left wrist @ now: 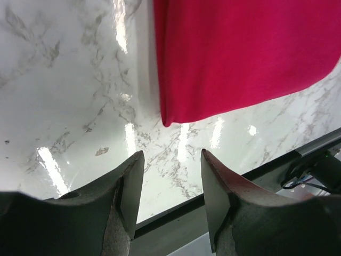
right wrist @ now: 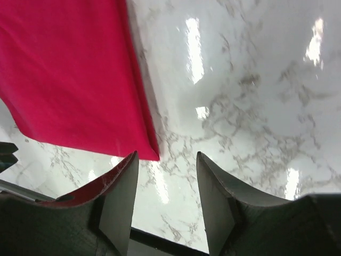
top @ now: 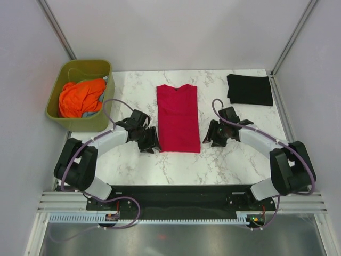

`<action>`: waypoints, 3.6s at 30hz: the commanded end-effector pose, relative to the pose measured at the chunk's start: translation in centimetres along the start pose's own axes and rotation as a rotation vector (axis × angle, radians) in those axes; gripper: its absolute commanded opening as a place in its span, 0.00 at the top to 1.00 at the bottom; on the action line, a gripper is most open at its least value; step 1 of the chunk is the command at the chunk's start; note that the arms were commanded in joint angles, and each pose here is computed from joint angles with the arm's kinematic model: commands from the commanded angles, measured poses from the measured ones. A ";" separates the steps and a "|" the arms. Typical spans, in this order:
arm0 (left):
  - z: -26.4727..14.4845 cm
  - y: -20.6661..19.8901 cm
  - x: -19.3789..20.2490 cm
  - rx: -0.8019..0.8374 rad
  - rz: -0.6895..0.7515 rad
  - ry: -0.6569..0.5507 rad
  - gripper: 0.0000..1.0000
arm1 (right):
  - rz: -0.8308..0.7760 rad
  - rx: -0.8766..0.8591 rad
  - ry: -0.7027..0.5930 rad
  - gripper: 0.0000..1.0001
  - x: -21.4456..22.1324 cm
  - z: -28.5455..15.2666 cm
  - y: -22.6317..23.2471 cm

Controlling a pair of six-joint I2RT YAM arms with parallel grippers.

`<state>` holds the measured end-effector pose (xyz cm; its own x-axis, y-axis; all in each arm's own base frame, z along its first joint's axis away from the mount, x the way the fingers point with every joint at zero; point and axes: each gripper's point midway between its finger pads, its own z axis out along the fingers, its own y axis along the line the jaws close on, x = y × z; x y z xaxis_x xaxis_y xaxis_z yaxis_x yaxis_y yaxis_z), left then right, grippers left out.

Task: Fold and stack the t-shirts
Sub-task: Fold the tshirt

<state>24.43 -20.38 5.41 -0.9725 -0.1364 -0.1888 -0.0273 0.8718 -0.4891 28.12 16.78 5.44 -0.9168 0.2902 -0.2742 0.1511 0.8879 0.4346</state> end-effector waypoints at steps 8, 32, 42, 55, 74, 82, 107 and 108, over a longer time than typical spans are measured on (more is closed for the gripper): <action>2.5 -0.3 1.4 0.050 -0.093 -0.049 0.45 | 0.128 -0.196 -0.092 0.43 2.8 -0.1 2.0; 3.7 2.7 -0.1 -0.122 -0.040 -0.083 0.98 | 0.077 -0.088 -0.095 0.84 6.0 3.9 -0.6; 1.9 1.5 1.0 -0.099 0.028 -0.089 0.98 | -0.009 -0.120 -0.144 1.00 5.3 1.3 0.8; -2.4 -1.7 7.3 -0.104 0.063 -0.083 0.98 | -0.071 -0.139 -0.181 1.00 8.2 -4.9 1.5; -5.8 -6.2 -3.9 -0.125 0.088 -0.219 0.98 | -0.210 -0.065 -0.453 1.00 -3.5 -7.2 7.1; -5.8 -8.6 -15.2 -0.073 0.107 -0.321 0.98 | -0.245 -0.135 -0.497 1.00 -12.8 -6.4 11.4; 3.9 -1.4 -38.2 0.001 0.018 -0.580 0.98 | -0.212 -0.260 -0.546 0.80 -30.8 10.2 13.1; 4.6 -1.1 -38.4 0.020 0.018 -0.574 0.91 | -0.215 -0.275 -0.554 0.76 -31.5 9.8 13.5</action>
<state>59.29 -18.62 6.61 -0.7736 -0.3291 -0.5416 -0.0808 0.8989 -0.4307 60.07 23.15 8.86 -0.6339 0.2967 -0.7142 -0.1197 0.8747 0.4697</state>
